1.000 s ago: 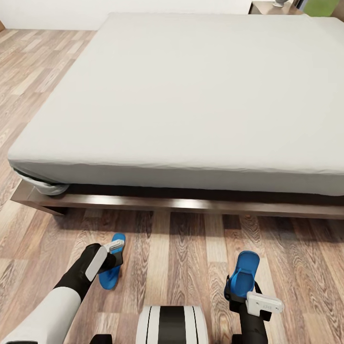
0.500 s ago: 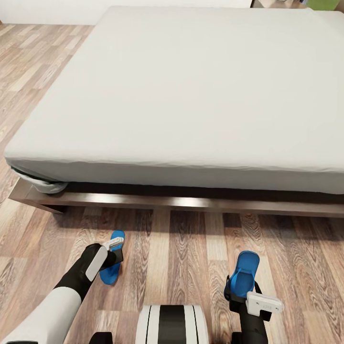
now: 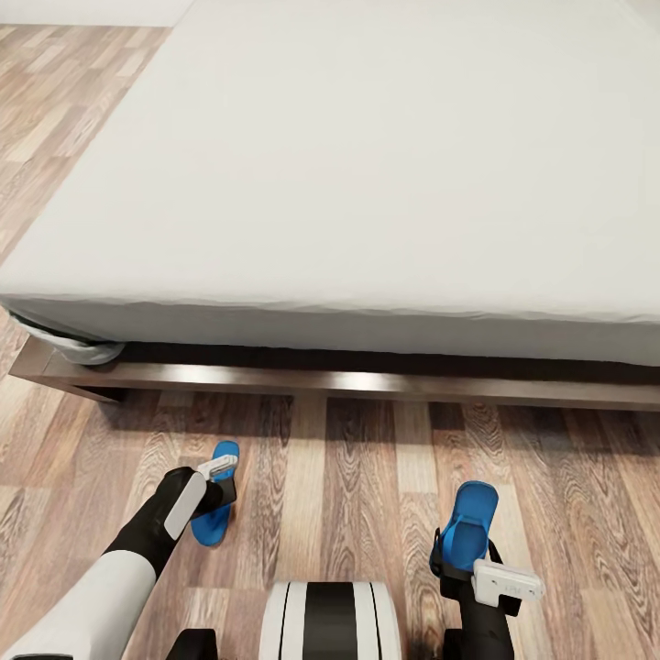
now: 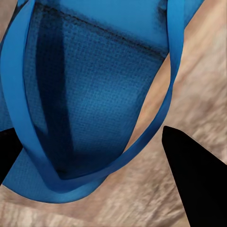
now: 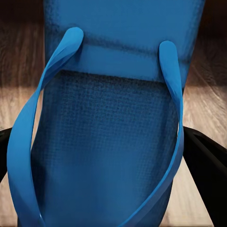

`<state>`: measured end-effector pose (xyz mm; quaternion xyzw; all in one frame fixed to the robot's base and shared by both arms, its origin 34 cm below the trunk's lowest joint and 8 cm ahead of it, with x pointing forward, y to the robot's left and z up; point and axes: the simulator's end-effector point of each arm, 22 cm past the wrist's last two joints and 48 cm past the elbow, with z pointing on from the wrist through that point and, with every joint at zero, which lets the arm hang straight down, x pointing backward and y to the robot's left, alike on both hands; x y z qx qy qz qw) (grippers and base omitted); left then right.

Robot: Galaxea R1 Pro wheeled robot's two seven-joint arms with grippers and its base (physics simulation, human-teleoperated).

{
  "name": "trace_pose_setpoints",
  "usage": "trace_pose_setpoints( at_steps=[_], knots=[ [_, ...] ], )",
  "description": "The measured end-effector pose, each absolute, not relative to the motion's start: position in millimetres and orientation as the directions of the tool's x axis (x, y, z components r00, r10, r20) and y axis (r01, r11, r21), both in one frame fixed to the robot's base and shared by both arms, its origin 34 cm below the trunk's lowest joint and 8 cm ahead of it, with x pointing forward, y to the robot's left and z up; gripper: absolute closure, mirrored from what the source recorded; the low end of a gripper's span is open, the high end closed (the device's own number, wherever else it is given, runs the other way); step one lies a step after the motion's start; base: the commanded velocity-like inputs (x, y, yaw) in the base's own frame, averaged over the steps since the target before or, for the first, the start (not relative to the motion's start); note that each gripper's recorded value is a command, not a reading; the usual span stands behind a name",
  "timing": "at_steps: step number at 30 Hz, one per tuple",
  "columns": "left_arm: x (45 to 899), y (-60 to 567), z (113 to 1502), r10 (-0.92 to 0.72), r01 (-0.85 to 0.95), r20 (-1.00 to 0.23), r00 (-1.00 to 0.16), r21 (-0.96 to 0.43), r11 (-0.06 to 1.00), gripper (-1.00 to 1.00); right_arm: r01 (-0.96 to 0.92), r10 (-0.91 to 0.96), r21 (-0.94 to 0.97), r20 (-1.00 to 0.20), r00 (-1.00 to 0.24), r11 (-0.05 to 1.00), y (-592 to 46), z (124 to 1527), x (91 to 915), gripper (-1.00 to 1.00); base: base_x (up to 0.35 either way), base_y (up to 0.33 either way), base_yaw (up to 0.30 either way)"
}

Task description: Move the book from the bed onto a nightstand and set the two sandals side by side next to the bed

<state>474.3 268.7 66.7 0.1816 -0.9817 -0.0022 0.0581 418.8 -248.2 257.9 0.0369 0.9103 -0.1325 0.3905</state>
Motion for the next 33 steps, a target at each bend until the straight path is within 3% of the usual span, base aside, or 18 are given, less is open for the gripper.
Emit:
trace_pose_setpoints(
  at_steps=[7,8,33],
  knots=[
    [474,269,67,-0.357,-0.357,0.113,-0.927,0.025,0.934,1.00,0.170,-0.037,-0.213,-0.720,-0.692,0.962,-248,258,419,1.00,0.000,0.000,0.000],
    [475,269,67,-0.357,-0.357,0.113,-0.927,0.024,0.934,-1.00,0.170,-0.037,-0.213,-0.720,-0.693,0.962,-248,258,419,1.00,0.000,0.000,0.000],
    [487,264,79,-0.355,-0.355,0.087,-0.931,0.010,0.935,-1.00,0.167,-0.039,-0.214,-0.717,-0.696,0.962,-248,262,419,1.00,0.000,0.000,0.000]
  ],
)
